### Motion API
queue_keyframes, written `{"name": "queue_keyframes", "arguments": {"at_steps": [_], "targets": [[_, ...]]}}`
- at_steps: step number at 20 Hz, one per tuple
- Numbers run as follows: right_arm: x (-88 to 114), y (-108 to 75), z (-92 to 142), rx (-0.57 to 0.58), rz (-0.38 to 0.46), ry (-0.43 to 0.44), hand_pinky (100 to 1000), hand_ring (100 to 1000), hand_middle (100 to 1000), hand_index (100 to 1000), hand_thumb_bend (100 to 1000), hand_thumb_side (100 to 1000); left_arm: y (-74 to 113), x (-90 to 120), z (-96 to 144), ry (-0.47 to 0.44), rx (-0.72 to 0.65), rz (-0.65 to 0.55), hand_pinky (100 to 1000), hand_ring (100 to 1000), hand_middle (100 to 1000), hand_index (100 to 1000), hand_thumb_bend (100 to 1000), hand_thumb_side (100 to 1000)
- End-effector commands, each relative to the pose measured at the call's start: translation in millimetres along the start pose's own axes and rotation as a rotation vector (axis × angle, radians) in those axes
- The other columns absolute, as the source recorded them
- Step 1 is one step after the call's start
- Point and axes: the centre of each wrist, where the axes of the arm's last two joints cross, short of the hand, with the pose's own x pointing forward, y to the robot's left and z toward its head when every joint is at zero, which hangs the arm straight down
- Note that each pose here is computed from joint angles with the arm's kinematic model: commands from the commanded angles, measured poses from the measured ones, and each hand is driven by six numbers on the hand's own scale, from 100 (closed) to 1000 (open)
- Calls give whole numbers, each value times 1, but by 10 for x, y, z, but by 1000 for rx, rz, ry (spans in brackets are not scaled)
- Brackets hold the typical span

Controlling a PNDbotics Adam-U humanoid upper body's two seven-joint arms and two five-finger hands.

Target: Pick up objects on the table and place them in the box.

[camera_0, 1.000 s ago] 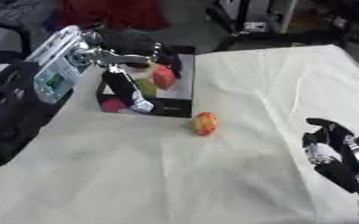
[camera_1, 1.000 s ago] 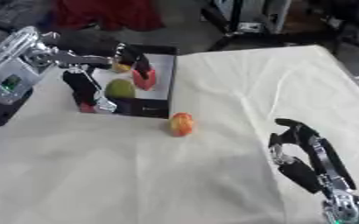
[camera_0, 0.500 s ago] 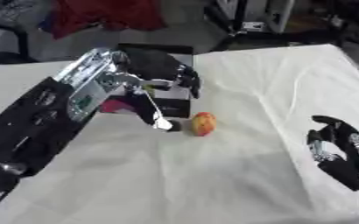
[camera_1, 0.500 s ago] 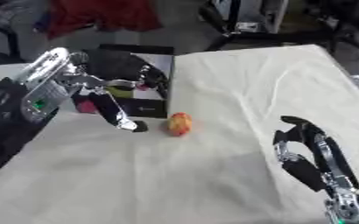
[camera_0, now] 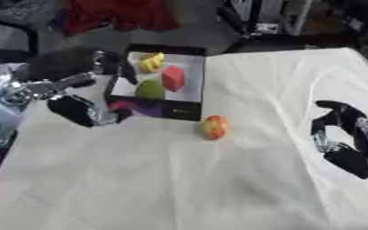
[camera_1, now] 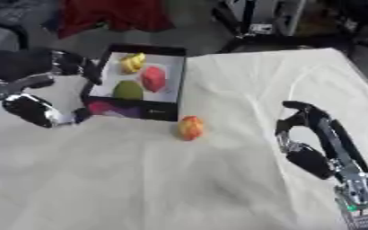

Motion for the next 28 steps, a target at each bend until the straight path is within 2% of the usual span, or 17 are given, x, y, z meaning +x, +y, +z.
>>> {"name": "queue_keyframes", "arguments": {"at_steps": [1, 4, 8, 9, 14, 21, 28], "targets": [[20, -90, -125, 115, 62, -33, 769, 679, 474, 838, 100, 328, 85, -76, 213, 113, 209, 118, 696, 627, 657, 751, 231, 754], [-32, -80, -278, 224, 114, -32, 770, 685, 485, 844, 100, 349, -126, -169, 421, 225, 295, 252, 686, 612, 641, 742, 221, 768], [-153, 14, -478, 345, 179, -15, 775, 701, 523, 853, 100, 433, -406, -216, 564, 334, 365, 373, 678, 597, 628, 735, 206, 792], [-192, 54, -523, 369, 193, -9, 777, 706, 537, 855, 100, 486, -472, -215, 577, 353, 376, 399, 676, 594, 625, 734, 203, 799], [-356, 247, -722, 445, 251, 6, 783, 722, 569, 861, 100, 624, -696, -181, 579, 406, 422, 481, 672, 585, 616, 728, 200, 810], [-420, 361, -897, 474, 372, -19, 790, 744, 621, 875, 100, 815, -791, -156, 584, 430, 418, 504, 676, 585, 617, 726, 199, 827], [-401, 404, -972, 455, 429, -41, 792, 749, 635, 878, 100, 805, -823, -147, 593, 444, 409, 507, 680, 586, 617, 727, 198, 838]]}}
